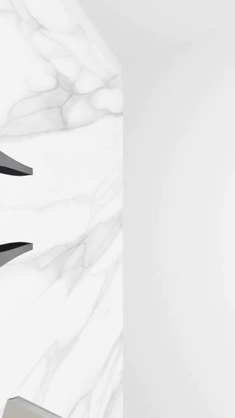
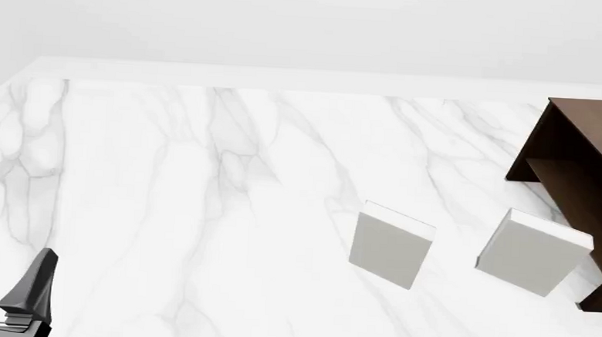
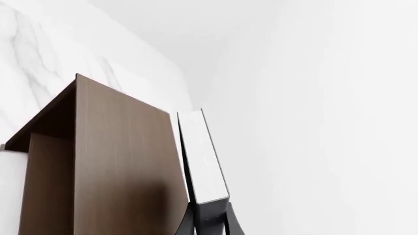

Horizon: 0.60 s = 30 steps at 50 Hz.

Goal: Pick up the book on the left and place it on top of the shelf.

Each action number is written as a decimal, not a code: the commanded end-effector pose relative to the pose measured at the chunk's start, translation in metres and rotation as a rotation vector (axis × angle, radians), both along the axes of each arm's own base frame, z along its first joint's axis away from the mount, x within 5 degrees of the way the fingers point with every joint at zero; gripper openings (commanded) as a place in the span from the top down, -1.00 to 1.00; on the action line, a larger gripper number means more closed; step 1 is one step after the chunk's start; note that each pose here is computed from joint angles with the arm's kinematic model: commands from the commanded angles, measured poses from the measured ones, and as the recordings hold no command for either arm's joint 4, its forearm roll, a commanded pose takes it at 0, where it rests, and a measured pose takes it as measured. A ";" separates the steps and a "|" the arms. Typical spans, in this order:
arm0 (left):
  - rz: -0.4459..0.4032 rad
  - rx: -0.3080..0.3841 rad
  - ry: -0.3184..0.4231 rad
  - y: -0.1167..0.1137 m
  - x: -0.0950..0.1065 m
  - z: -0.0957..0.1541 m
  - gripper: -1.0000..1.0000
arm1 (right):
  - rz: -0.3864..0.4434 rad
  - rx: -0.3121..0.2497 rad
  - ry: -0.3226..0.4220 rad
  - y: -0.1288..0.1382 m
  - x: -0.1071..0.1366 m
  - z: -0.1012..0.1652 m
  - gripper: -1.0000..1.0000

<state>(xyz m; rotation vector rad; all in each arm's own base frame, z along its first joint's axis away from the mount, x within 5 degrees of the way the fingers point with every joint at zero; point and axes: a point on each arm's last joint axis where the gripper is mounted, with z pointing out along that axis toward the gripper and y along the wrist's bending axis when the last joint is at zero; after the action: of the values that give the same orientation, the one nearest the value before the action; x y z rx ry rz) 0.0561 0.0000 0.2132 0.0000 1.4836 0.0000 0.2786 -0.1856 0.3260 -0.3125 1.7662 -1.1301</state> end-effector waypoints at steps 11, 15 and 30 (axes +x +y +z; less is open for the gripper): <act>0.000 0.000 0.000 0.000 0.000 0.000 -1.00 | -0.012 0.017 -0.018 -0.004 0.001 -0.008 1.00; 0.000 0.000 0.000 0.000 0.000 0.000 -1.00 | -0.009 0.016 -0.016 -0.003 0.002 -0.009 1.00; 0.000 0.000 0.000 0.000 0.000 0.000 -1.00 | -0.014 0.030 -0.004 -0.005 0.002 -0.016 1.00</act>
<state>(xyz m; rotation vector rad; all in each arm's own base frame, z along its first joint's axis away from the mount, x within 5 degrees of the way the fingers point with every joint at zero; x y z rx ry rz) 0.0561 0.0000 0.2132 0.0000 1.4836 0.0000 0.2801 -0.1887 0.3091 -0.3083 1.7914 -1.1195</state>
